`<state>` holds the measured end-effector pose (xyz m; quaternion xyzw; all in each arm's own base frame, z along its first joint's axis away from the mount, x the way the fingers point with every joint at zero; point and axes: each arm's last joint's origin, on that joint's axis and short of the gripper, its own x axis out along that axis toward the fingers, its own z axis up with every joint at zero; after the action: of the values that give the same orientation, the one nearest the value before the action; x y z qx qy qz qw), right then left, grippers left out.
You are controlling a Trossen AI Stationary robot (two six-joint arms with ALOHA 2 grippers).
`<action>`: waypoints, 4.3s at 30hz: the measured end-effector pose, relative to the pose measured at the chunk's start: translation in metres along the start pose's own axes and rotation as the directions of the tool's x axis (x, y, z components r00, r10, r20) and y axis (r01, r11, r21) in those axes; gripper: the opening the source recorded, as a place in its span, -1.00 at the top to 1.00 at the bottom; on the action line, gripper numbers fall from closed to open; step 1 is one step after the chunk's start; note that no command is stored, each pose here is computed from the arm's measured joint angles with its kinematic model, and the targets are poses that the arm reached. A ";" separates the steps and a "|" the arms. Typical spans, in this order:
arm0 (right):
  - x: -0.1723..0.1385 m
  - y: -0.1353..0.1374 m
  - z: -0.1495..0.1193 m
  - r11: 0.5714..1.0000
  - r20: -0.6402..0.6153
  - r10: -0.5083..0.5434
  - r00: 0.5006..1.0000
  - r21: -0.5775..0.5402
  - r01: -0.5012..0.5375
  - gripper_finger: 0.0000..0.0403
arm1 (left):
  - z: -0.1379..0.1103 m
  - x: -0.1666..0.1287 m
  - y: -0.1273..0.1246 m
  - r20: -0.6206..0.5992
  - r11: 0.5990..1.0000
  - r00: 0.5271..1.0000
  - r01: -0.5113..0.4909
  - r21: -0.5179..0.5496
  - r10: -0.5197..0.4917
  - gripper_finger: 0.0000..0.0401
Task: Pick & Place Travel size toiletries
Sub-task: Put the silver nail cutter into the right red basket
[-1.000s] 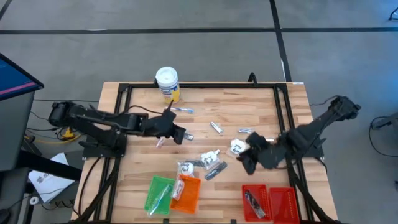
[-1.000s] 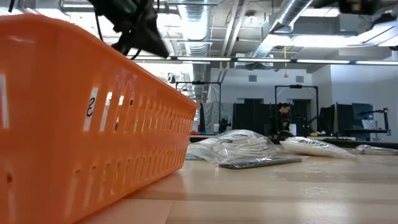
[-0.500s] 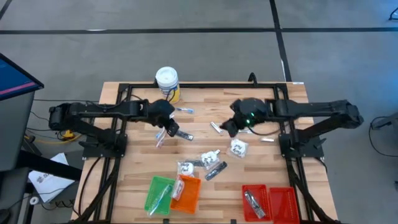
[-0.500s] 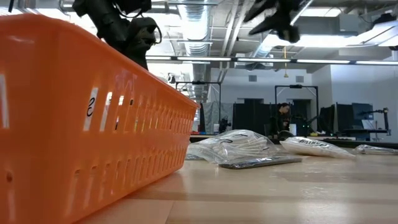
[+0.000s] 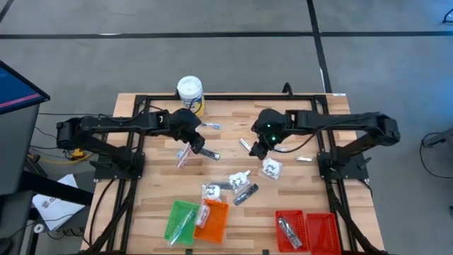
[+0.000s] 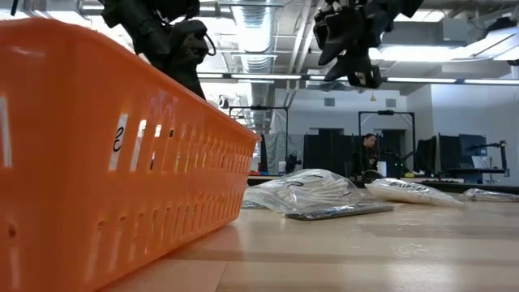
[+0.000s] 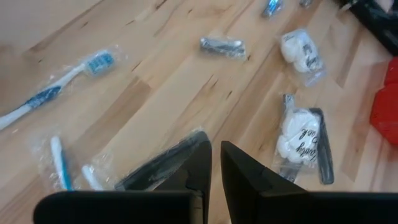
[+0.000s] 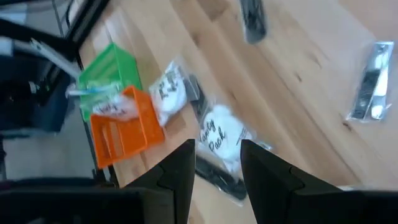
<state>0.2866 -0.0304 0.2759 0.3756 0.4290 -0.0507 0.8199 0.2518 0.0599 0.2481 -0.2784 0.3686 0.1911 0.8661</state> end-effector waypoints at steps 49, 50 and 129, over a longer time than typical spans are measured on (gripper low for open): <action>0.035 -0.104 -0.082 0.613 -0.264 -0.617 0.741 -0.752 0.242 -0.30 | 0.015 0.047 -0.018 0.080 0.972 0.969 0.233 0.036 -0.235 0.86; 0.036 -0.105 -0.082 0.612 -0.258 -0.615 0.745 -0.752 0.245 -0.30 | 0.016 0.047 -0.019 0.093 0.970 0.966 0.240 0.034 -0.242 0.86; -0.007 -0.061 -0.056 0.884 -0.282 -0.462 0.841 -0.218 0.413 1.00 | 0.026 0.044 -0.020 0.164 0.951 0.938 0.309 0.013 -0.307 0.86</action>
<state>0.2200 -0.0391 0.2267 0.2085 0.6356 -0.1422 0.7296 0.3051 0.0662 0.2369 -0.3215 0.2469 0.0780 0.9108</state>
